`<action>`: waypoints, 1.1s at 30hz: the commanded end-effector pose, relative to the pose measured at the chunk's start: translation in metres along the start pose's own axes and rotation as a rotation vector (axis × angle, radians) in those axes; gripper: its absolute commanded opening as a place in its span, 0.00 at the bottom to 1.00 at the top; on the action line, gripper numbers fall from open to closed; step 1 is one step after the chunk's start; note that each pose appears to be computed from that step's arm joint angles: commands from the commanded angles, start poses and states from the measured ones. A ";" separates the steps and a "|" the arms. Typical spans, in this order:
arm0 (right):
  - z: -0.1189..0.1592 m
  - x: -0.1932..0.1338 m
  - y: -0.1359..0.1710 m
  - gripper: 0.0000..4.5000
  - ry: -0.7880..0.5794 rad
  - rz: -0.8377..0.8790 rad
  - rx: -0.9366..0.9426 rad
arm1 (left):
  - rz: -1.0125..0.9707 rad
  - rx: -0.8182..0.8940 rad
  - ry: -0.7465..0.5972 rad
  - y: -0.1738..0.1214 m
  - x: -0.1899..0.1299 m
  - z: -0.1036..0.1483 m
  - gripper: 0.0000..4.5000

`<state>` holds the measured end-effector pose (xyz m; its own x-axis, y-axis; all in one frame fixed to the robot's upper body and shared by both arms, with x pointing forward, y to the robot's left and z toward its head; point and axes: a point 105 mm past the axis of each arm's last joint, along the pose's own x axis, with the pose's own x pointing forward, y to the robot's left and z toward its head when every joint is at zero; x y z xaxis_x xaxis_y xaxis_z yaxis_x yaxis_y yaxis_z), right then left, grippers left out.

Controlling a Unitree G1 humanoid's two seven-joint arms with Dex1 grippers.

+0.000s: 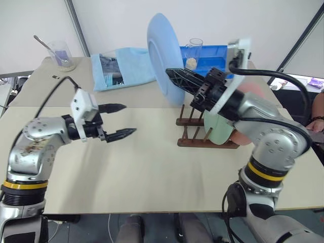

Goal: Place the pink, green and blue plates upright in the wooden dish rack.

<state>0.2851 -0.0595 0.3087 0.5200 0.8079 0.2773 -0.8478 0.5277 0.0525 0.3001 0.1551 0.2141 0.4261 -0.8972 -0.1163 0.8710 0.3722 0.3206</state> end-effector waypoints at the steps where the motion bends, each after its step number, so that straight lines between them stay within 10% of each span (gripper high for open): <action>1: 0.008 -0.019 -0.001 0.00 -0.027 -0.101 -0.006 | -0.075 0.086 -0.042 -0.011 0.008 0.012 0.99; 28: -0.032 -0.034 -0.043 0.00 0.082 -0.382 0.316 | -0.181 0.091 -0.087 -0.024 0.019 0.022 0.99; 33: -0.031 -0.036 -0.051 0.40 0.092 -0.429 0.291 | -0.166 0.088 -0.091 -0.025 0.019 0.021 1.00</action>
<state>0.3150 -0.1056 0.2506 0.8178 0.5748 0.0281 -0.5286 0.7309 0.4317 0.2859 0.1263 0.2153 0.2579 -0.9597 -0.1115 0.9143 0.2052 0.3492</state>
